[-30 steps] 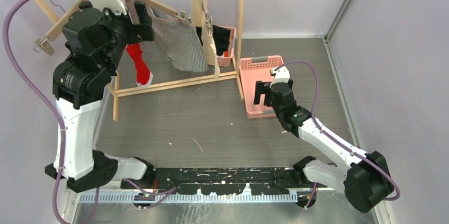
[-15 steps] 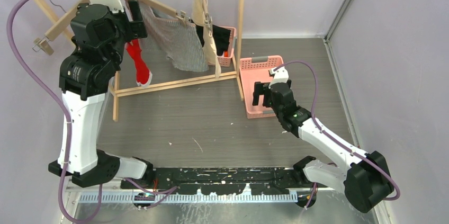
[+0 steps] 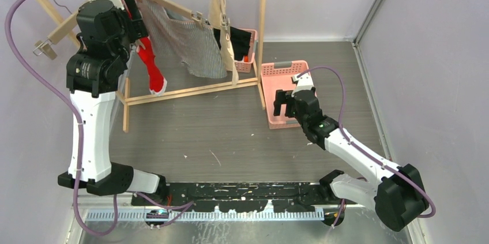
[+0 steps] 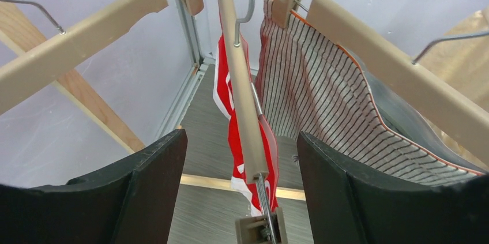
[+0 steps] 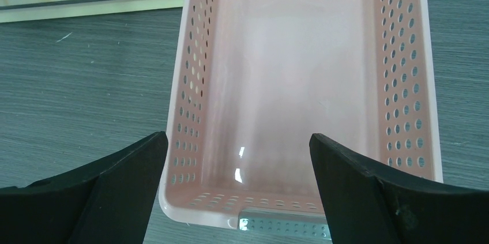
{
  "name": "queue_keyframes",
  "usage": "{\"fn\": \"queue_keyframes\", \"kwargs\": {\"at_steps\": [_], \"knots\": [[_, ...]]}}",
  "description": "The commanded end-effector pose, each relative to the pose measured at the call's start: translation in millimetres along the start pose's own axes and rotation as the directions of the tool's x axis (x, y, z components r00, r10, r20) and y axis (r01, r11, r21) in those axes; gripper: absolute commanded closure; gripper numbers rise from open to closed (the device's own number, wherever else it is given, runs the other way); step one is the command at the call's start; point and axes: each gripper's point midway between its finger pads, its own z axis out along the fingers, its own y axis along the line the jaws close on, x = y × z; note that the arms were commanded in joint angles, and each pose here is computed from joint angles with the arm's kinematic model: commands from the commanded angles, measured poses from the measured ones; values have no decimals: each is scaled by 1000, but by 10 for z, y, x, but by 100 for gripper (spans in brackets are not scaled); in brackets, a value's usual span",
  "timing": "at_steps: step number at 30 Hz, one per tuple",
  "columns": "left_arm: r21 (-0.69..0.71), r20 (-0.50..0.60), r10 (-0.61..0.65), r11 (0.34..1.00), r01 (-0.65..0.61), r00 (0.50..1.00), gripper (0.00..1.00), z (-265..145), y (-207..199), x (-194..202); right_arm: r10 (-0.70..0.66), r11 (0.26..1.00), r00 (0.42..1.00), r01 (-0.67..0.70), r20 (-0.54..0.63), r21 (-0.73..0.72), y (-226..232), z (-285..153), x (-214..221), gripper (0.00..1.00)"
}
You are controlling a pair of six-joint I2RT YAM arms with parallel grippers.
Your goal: Remove the underwear clipped to the hanger
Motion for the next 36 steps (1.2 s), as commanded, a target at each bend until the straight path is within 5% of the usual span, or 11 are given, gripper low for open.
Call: {"fn": "queue_keyframes", "kwargs": {"at_steps": [1, 8, 21, 36], "knots": [[8, 23, -59, 998, 59, 998, 28, 91, -4, -57, 20, 999, 999, -19, 29, -37, 105, 1, -99, 0], [31, 34, -89, 996, 88, 995, 38, 176, -48, -12, 22, 999, 1000, -21, 16, -40, 112, 10, -56, 0], [17, 95, -123, 992, 122, 988, 38, 137, 61, -149, 14, 998, 1000, -15, -17, -60, 181, 64, 60, 0], [17, 100, -141, 990, 140, 985, 50, 197, 71, -126, 12, 998, 999, -14, -45, -59, 189, 101, 167, 0]]}}
